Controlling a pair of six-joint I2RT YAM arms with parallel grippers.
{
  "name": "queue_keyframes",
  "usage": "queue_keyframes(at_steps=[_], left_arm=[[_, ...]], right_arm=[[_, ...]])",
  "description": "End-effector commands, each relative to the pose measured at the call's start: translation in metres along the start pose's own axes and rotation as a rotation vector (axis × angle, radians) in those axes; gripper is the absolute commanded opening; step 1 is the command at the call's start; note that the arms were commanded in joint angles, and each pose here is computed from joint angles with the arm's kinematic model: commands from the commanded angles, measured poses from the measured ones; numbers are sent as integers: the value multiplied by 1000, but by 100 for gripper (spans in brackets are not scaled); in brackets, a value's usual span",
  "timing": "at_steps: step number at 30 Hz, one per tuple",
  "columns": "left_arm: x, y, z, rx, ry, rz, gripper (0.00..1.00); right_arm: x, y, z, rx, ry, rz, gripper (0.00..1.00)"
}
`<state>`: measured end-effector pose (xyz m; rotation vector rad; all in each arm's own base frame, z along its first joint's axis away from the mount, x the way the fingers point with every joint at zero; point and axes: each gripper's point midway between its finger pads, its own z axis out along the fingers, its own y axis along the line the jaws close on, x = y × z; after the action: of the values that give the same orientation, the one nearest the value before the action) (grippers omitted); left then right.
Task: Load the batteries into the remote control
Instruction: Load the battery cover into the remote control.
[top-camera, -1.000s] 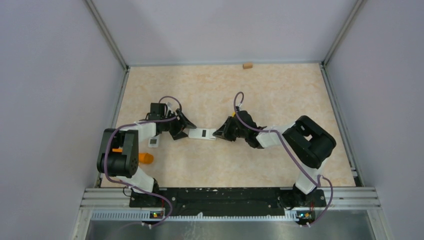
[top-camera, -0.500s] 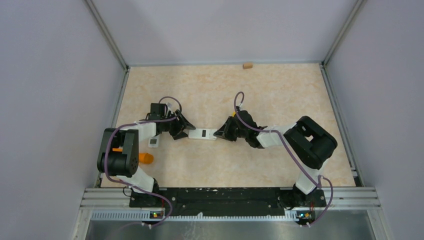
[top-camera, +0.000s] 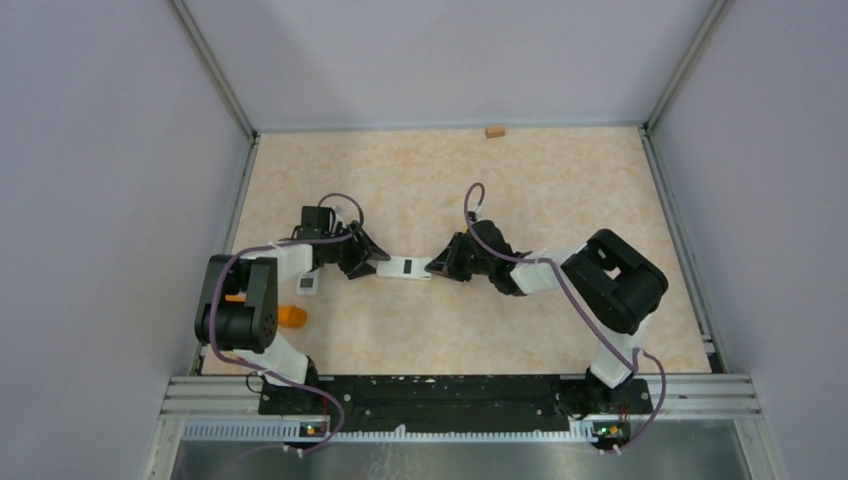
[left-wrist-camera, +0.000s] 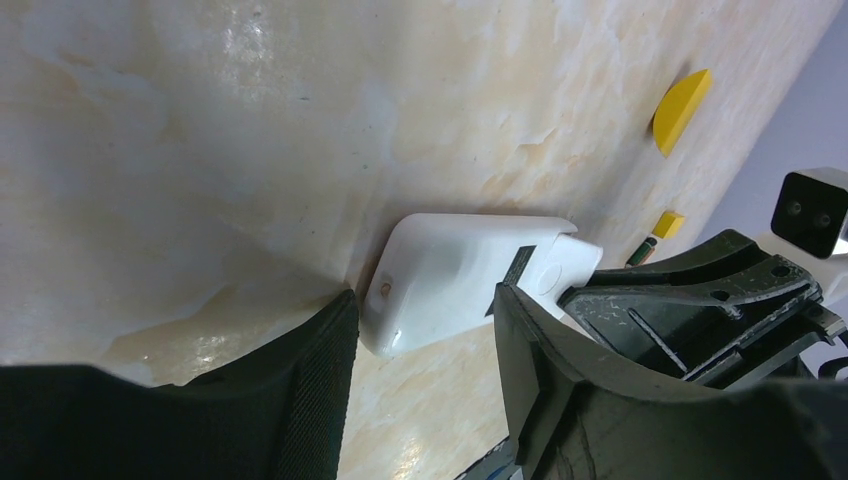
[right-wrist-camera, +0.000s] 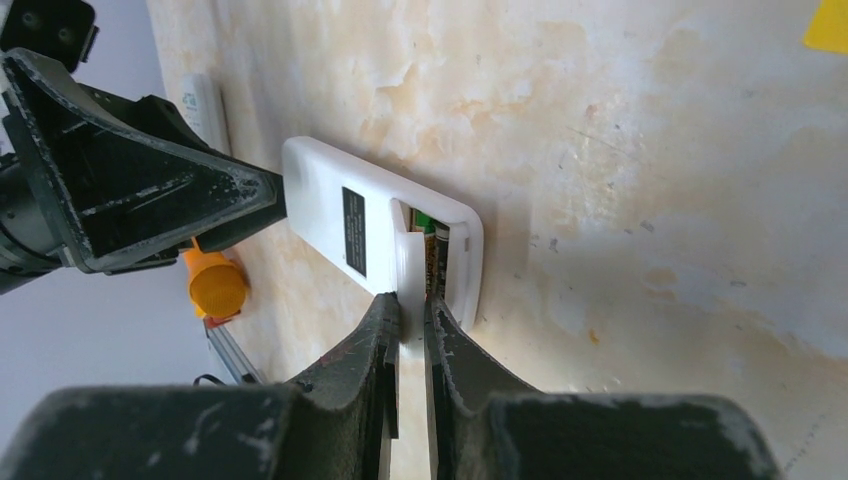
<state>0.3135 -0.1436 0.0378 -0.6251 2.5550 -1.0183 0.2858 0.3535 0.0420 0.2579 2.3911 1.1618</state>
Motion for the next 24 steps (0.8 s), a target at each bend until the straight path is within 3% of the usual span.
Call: queue_keyframes(at_steps=[1,5,10,19,24], left_arm=[[-2,10,4,-37,0,10,56],[-1,10,3,-35,2,8,55],[-3,8,1,-39,-10,12,55],[-5,7,-1,-41,-18,14,58],[-5,7,-2,-44,-23,18,59]], right_arm=[[-1,0,9,1,25,-11,0],[3,-6,10,46,50,14,1],[-4,-4,3,92,35,8,20],[-19,7,-8,83,-13,-42,39],[-18,7,-9,83,-15,-44,40]])
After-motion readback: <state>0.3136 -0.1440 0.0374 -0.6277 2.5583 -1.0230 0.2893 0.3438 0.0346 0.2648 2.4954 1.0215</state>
